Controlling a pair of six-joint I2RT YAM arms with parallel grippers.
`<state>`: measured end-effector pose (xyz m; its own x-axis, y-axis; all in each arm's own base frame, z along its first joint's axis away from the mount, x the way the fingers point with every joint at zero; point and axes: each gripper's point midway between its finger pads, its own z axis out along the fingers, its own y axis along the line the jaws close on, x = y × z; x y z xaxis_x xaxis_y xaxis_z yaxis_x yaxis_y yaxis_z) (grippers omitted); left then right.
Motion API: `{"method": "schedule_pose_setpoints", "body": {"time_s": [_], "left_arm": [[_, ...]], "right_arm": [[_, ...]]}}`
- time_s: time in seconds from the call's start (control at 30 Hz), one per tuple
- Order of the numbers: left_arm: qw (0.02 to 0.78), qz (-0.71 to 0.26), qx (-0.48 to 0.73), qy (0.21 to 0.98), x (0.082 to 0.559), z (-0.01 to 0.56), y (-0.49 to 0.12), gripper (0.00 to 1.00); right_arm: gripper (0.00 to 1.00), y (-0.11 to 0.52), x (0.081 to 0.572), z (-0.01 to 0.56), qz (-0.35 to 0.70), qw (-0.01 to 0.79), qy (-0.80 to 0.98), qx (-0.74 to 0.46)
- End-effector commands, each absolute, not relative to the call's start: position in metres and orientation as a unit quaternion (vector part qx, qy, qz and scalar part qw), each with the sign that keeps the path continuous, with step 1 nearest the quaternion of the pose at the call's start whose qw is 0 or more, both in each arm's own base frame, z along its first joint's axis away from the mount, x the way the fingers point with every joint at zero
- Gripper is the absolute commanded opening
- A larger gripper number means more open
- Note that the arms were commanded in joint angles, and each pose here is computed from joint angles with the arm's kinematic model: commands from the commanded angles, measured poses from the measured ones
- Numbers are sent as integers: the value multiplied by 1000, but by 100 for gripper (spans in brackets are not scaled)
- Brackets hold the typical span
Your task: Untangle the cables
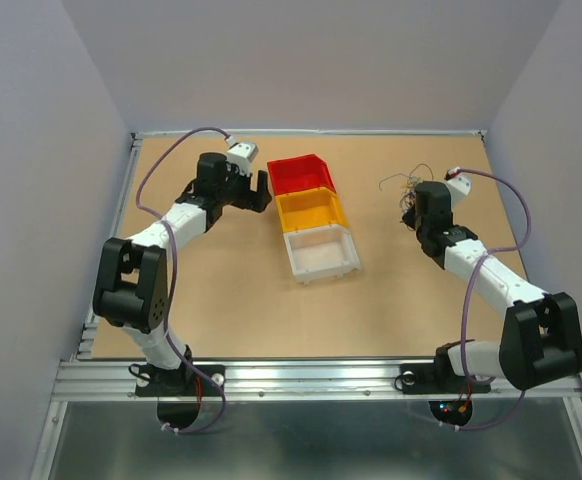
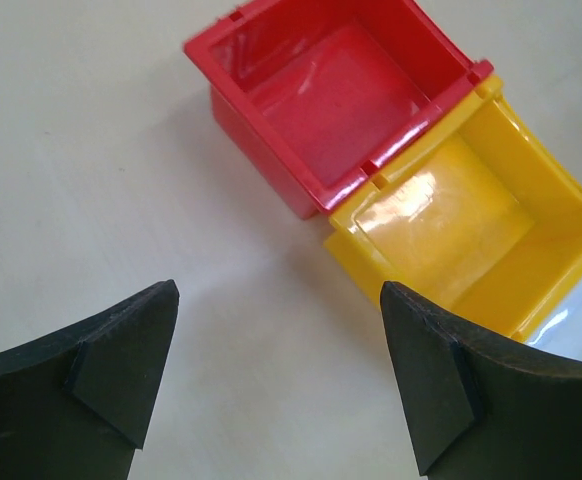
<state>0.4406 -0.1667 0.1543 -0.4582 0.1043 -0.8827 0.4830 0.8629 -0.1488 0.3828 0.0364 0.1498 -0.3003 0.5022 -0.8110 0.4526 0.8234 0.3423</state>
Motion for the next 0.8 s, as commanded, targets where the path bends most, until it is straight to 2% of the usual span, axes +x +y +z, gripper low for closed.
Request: {"method": "schedule_pose_setpoints", "body": {"time_s": [0.0, 0.2, 0.3, 0.43, 0.53, 0.57, 0.63, 0.67, 0.7, 0.77], "left_arm": [[453, -233, 207, 835, 436, 137, -202, 94], [410, -248, 211, 852, 430, 107, -224, 90], [399, -241, 216, 858, 433, 95, -229, 82], [405, -213, 211, 864, 445, 96, -223, 48], [434, -171, 174, 867, 467, 103, -195, 35], [437, -170, 159, 869, 473, 103, -186, 25], [447, -163, 131, 870, 491, 107, -158, 15], [444, -156, 127, 873, 498, 100, -147, 15], [447, -142, 115, 876, 507, 104, -135, 8], [448, -98, 77, 885, 521, 102, -96, 9]], "right_arm": [[9, 44, 387, 153, 39, 522, 804, 283], [9, 43, 385, 161, 44, 531, 797, 284], [9, 42, 384, 162, 44, 532, 796, 286], [9, 45, 385, 165, 52, 533, 797, 281], [9, 51, 385, 166, 64, 532, 801, 267], [9, 53, 386, 167, 67, 533, 802, 261], [8, 59, 386, 169, 81, 532, 806, 247], [8, 61, 385, 168, 85, 531, 808, 242], [8, 66, 385, 167, 94, 527, 812, 235], [8, 71, 385, 168, 104, 524, 816, 222]]}}
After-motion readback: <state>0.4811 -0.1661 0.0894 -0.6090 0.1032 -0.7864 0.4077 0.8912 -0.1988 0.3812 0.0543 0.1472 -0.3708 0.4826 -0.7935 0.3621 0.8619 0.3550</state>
